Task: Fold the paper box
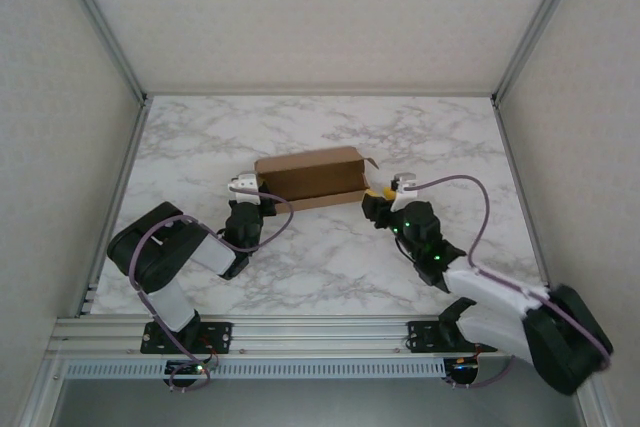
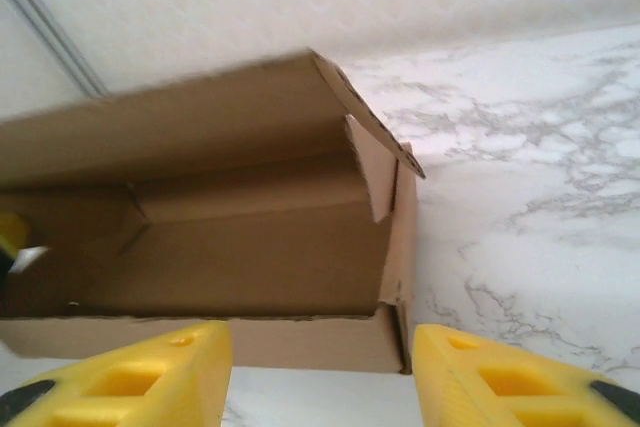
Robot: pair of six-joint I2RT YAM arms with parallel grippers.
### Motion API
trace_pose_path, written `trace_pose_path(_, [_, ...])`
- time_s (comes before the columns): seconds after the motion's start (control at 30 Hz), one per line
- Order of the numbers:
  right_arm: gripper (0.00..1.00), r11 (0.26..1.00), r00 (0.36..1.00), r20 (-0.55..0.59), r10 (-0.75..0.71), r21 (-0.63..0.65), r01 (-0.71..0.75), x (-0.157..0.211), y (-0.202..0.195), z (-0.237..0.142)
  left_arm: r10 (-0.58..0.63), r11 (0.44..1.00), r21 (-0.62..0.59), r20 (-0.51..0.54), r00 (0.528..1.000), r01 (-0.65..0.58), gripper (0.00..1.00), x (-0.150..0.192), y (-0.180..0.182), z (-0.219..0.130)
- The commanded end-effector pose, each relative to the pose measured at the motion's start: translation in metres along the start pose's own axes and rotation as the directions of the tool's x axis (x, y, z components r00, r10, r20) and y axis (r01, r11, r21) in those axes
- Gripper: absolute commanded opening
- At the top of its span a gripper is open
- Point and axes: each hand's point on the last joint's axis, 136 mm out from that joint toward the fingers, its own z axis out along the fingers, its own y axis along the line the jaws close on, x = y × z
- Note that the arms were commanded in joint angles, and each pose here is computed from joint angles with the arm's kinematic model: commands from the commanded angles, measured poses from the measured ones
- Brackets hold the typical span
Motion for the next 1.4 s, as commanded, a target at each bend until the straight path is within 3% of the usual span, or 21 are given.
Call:
trace_pose_path(0.0, [0.47, 1.000, 0.997, -0.077, 0.021, 0.004, -0.020, -0.021, 0.010, -0.019, 0.116, 0.993, 0.013, -0.089, 0.989, -0.115, 0.12, 0.026, 0.001, -0.002])
trace_pose_path(0.2, [0.31, 0.993, 0.999, 0.048, 0.006, 0.118, -0.012, -0.097, 0.009, -0.029, 0.168, 0.985, 0.057, -0.088, 0.982, -0.163, 0.13, 0.027, -0.010, -0.001])
trace_pose_path(0.3, [0.33, 0.991, 0.996, -0.073, 0.041, 0.128, -0.032, -0.110, 0.017, -0.006, 0.211, 0.976, 0.074, -0.092, 0.973, -0.205, 0.14, 0.029, -0.016, -0.001])
trace_pose_path(0.47, [0.37, 0.984, 0.910, -0.390, 0.141, 0.160, -0.083, -0.072, 0.026, 0.060, 0.254, 0.965, 0.092, -0.099, 0.962, -0.245, 0.18, 0.033, -0.022, -0.004])
trace_pose_path(0.63, [0.37, 0.975, 0.847, -0.493, 0.201, 0.183, -0.124, -0.035, 0.026, 0.096, 0.216, 0.974, 0.086, -0.105, 0.971, -0.208, 0.35, 0.026, -0.023, -0.007])
trace_pose_path(0.73, [0.36, 0.973, 0.821, -0.532, 0.207, 0.199, -0.117, -0.017, 0.021, 0.107, 0.184, 0.979, 0.109, -0.105, 0.977, -0.173, 0.39, 0.017, -0.030, -0.015])
trace_pose_path(0.97, [0.36, 0.968, 0.798, -0.566, 0.206, 0.236, -0.083, 0.011, 0.004, 0.112, 0.084, 0.965, 0.258, -0.108, 0.991, -0.053, 0.37, -0.015, -0.062, -0.054])
trace_pose_path(1.13, [0.38, 0.974, 0.800, -0.566, 0.196, 0.209, -0.091, 0.009, 0.006, 0.111, 0.046, 0.895, 0.445, -0.115, 0.992, 0.010, 0.35, -0.049, -0.093, -0.089])
trace_pose_path(1.3, [0.38, 0.975, 0.794, -0.578, 0.188, 0.208, -0.079, 0.008, 0.004, 0.112, 0.122, 0.826, 0.562, -0.117, 0.986, -0.036, 0.33, -0.079, -0.111, -0.112])
trace_pose_path(1.37, [0.38, 0.975, 0.791, -0.582, 0.187, 0.208, -0.077, 0.009, 0.003, 0.113, 0.110, 0.828, 0.560, -0.129, 0.985, -0.019, 0.33, -0.088, -0.109, -0.116])
